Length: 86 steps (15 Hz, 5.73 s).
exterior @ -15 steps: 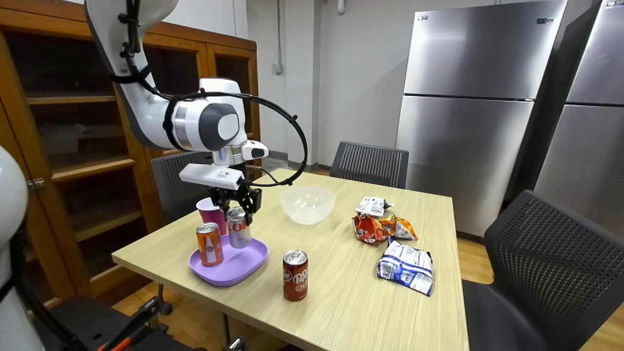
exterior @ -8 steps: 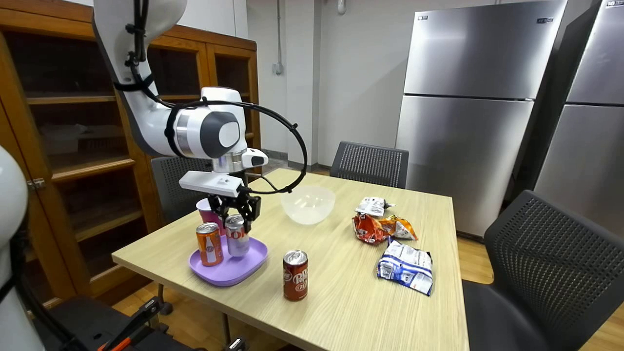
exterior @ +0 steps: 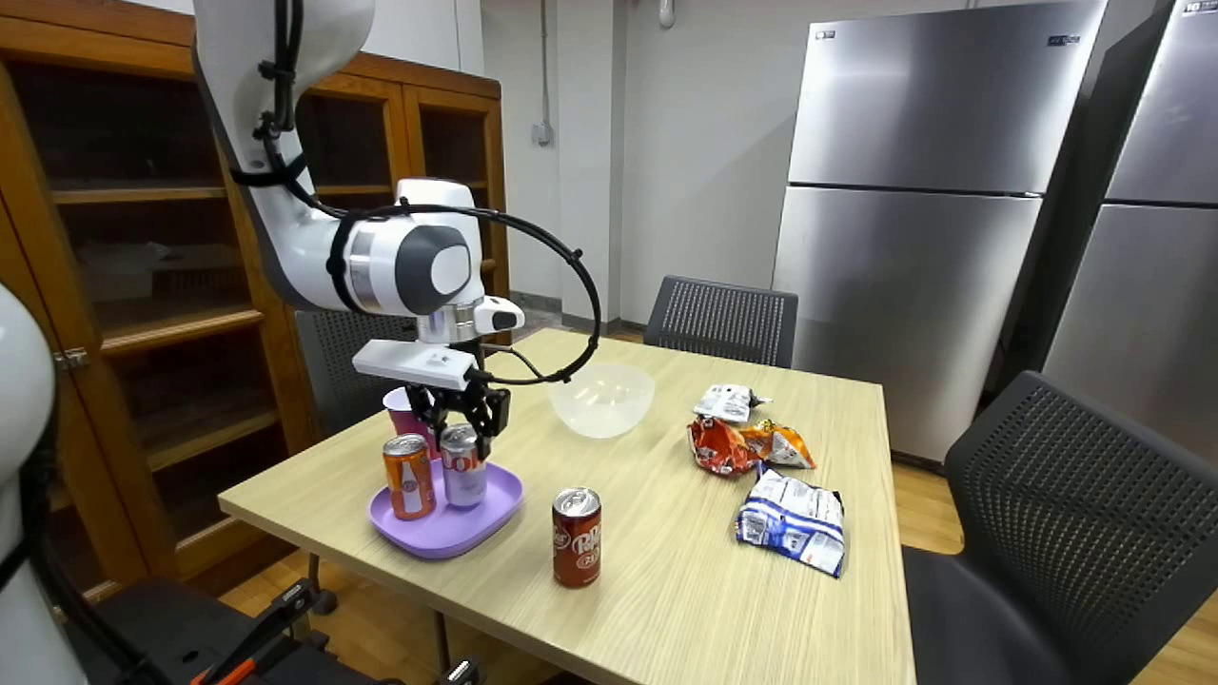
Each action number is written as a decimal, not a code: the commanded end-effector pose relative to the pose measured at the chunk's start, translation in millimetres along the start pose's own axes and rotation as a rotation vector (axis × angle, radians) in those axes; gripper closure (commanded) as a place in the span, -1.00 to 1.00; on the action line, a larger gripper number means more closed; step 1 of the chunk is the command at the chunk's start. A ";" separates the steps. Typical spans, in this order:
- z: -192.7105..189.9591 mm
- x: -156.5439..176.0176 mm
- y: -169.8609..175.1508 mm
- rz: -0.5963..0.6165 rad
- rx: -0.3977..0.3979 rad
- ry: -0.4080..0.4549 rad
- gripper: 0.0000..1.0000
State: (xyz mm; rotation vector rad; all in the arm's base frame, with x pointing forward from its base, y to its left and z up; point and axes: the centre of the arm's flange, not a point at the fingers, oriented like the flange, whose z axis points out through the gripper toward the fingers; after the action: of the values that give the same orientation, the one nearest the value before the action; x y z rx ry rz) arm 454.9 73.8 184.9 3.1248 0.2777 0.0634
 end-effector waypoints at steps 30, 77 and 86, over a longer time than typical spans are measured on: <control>-87.5 45.0 152.9 0.178 -0.086 0.213 -1.00; -67.5 90.1 255.6 0.344 -0.139 0.258 -1.00; -50.9 131.4 276.7 0.384 -0.161 0.277 -1.00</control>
State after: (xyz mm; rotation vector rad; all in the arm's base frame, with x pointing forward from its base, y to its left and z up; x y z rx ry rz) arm 604.7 -168.1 248.2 2.9583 -0.2635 0.4821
